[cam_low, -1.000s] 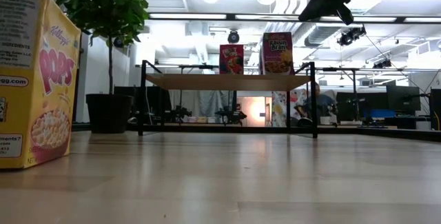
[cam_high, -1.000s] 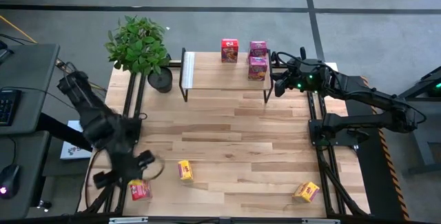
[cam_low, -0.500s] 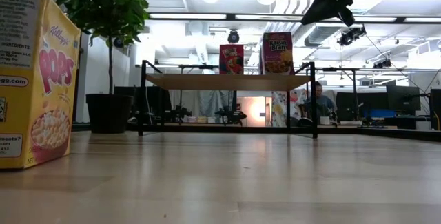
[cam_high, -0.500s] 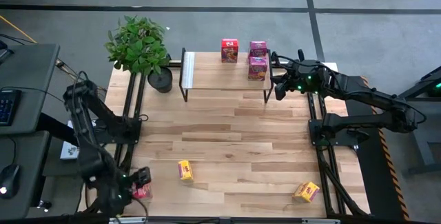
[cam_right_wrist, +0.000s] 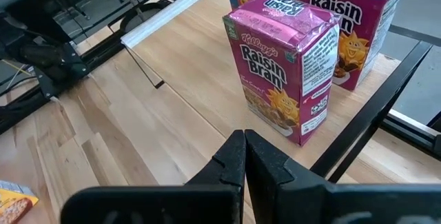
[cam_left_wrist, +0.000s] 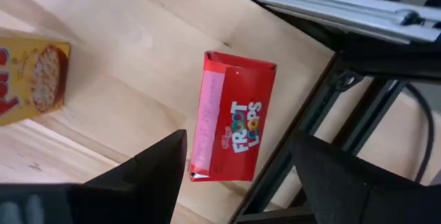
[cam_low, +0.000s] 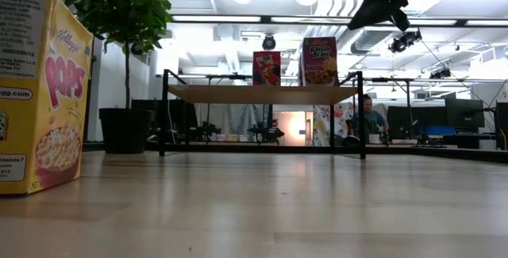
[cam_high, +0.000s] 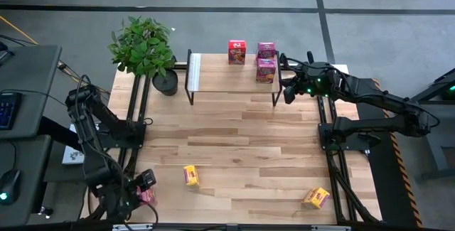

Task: Stack cereal on shelf
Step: Put the red cereal box on the shelf

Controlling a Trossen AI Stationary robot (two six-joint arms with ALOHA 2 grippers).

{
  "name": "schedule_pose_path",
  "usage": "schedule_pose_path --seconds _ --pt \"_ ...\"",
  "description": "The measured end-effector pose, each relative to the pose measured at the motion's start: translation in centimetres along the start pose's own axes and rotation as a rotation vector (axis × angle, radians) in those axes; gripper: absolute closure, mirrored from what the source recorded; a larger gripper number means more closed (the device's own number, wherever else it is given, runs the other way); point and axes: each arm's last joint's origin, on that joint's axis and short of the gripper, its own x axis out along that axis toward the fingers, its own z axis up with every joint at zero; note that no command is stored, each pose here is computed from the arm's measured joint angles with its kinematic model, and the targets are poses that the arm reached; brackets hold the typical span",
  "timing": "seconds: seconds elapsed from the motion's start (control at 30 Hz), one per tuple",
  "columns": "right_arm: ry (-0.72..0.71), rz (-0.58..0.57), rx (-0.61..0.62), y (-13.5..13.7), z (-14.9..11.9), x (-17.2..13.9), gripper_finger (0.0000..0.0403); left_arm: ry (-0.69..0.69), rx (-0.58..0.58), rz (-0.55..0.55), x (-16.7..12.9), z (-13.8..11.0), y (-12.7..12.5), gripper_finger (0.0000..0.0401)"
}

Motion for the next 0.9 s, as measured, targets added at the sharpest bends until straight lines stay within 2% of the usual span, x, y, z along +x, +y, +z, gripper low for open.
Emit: schedule_pose_path --seconds 0.33,0.7,0.9 --pt "0.010 -0.003 -0.001 0.0 -0.1 0.0 0.0402 0.002 0.050 0.008 1.8 -0.4 0.0 0.0151" --pt "0.010 -0.002 -0.001 0.0 -0.1 0.0 0.0402 -0.037 0.041 0.034 3.8 -0.6 0.4 0.0151" --pt "0.010 -0.002 -0.001 0.0 -0.1 0.0 0.0402 -0.031 0.028 0.011 4.7 -1.0 0.5 0.0151"
